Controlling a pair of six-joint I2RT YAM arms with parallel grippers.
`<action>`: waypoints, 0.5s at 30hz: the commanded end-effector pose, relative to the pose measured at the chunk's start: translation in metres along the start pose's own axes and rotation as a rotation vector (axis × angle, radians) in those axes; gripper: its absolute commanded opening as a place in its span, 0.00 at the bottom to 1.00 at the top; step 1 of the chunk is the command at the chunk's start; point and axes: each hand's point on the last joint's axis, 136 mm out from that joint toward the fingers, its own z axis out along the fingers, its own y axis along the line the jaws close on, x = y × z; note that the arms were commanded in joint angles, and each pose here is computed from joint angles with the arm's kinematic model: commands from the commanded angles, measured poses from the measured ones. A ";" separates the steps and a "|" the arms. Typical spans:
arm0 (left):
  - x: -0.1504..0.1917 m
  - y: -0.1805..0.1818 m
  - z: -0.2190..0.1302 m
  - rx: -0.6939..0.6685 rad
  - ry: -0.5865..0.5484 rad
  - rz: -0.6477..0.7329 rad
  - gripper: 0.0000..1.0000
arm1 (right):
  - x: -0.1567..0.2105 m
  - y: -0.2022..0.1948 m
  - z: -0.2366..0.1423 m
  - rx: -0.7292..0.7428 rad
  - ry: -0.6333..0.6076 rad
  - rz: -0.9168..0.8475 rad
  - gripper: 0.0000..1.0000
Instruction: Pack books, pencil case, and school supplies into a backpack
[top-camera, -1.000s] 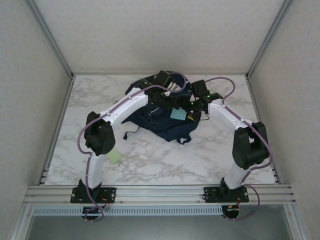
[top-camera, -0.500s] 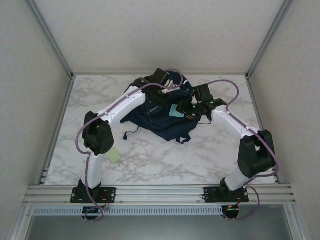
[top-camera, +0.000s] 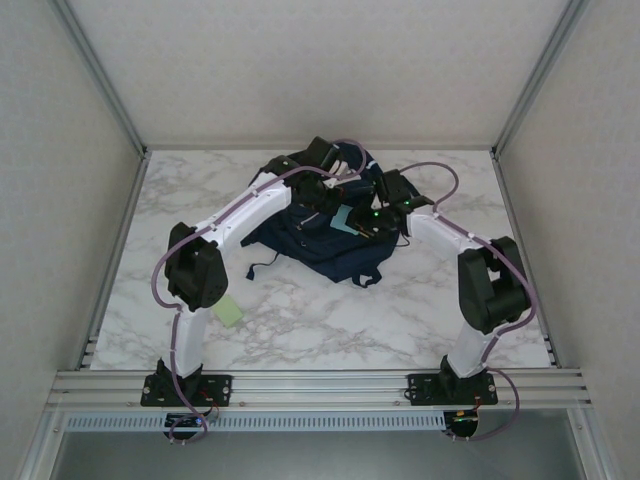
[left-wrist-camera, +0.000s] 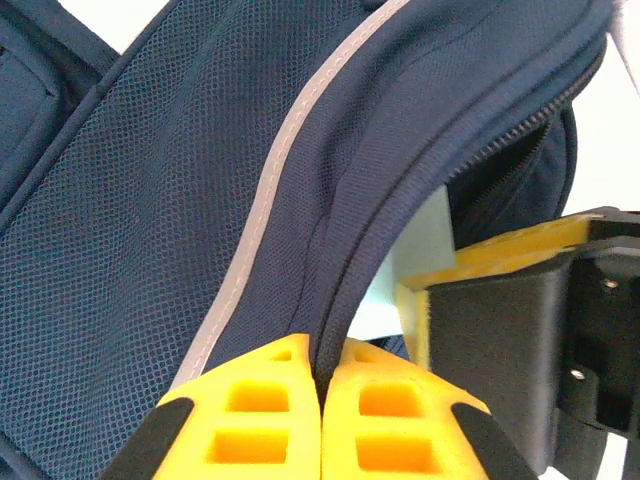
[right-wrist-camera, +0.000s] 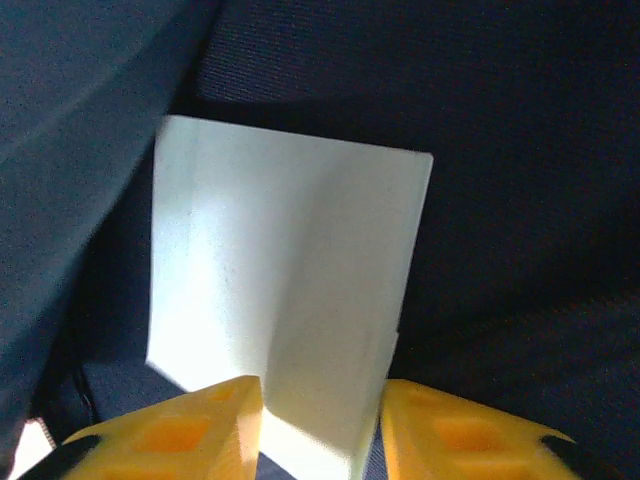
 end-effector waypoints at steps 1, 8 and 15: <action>-0.012 -0.011 -0.036 0.044 -0.062 -0.027 0.00 | -0.011 0.051 0.008 -0.118 -0.023 -0.069 0.27; -0.010 -0.008 -0.036 0.033 -0.058 -0.027 0.00 | -0.010 0.063 0.021 -0.114 -0.007 -0.088 0.28; -0.008 0.013 -0.035 -0.076 -0.071 -0.036 0.04 | 0.004 0.045 -0.004 -0.065 -0.034 -0.097 0.37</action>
